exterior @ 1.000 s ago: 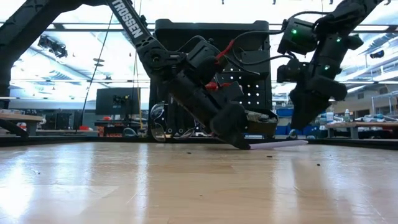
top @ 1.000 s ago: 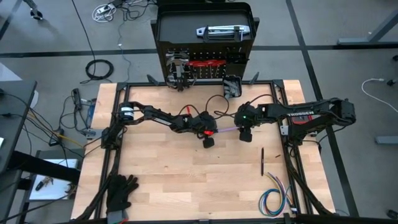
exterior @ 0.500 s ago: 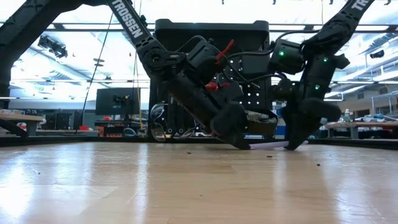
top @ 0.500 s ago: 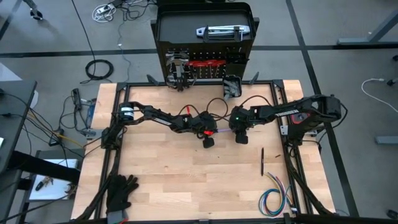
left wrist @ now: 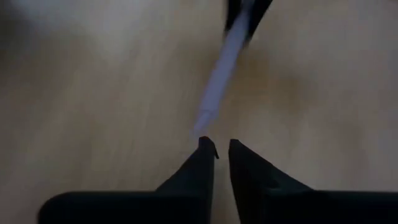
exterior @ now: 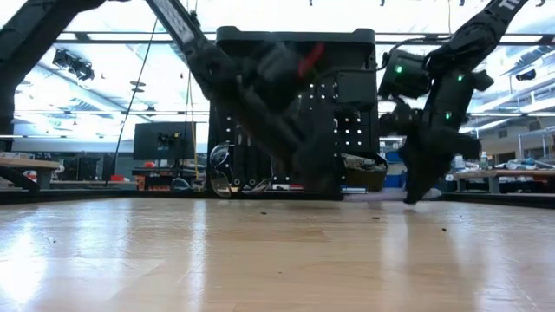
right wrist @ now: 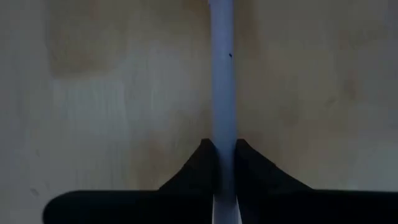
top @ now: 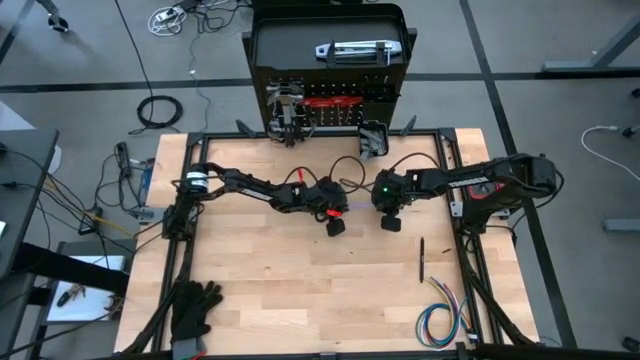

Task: Hang tools onto peg board
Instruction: Put the pink pen on the pegboard

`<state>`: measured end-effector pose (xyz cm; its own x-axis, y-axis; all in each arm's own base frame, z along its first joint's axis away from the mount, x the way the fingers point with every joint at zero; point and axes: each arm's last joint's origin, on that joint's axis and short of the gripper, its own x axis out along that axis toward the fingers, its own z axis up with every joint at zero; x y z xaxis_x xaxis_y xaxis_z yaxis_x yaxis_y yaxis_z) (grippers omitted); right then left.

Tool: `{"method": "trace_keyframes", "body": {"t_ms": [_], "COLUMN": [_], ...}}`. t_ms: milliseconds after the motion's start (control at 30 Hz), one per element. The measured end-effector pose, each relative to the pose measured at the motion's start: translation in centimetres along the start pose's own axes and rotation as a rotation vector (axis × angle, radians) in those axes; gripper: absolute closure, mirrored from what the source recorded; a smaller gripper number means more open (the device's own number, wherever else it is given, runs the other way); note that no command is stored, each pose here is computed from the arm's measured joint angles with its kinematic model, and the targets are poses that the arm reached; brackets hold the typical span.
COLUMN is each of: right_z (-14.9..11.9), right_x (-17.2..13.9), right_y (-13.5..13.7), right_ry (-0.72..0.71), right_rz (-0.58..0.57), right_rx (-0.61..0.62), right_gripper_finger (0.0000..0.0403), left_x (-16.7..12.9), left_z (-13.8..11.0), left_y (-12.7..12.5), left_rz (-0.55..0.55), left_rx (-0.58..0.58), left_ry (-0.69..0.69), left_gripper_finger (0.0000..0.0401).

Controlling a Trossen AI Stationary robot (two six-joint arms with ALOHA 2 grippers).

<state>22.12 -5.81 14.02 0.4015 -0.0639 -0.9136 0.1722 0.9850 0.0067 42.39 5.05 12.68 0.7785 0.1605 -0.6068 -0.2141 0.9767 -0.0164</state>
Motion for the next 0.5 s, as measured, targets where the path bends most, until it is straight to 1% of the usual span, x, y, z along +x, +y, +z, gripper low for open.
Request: {"method": "trace_keyframes", "body": {"t_ms": [33, 133, 267, 367, 400, 500], "right_z": [0.2, 0.1, -0.3, -0.8, -1.0, -1.6], "right_x": [-0.5, -1.8, -3.7, -5.2, -5.6, -6.8], "right_y": [0.0, 0.3, 0.9, 1.3, 1.5, 2.1], "right_ry": [-0.024, -0.056, -0.137, -0.221, -0.260, -0.437], "right_rz": [-0.001, 0.012, 0.033, 0.023, 0.013, -0.010], "right_rx": [0.011, 0.033, 0.077, 0.127, 0.143, 0.180], "right_gripper_finger": [0.0360, 0.0360, 0.0360, 0.0360, 0.0360, 0.0360], "left_x": [-0.7, -2.5, -3.8, -4.8, -5.0, -5.7], "left_z": [0.9, 2.6, 1.9, 1.1, 0.9, 0.0], "left_y": [-0.1, -0.3, -1.2, -1.9, -2.1, -2.4], "left_rz": [-0.001, 0.002, 0.009, 0.006, 0.006, -0.003], "left_rx": [0.010, 0.025, 0.049, 0.049, 0.044, 0.029], "left_ry": [-0.038, -0.144, -0.231, -0.348, -0.395, -0.513], "left_gripper_finger": [0.0343, 0.0328, 0.0324, 0.0324, 0.0324, 0.0324]}}
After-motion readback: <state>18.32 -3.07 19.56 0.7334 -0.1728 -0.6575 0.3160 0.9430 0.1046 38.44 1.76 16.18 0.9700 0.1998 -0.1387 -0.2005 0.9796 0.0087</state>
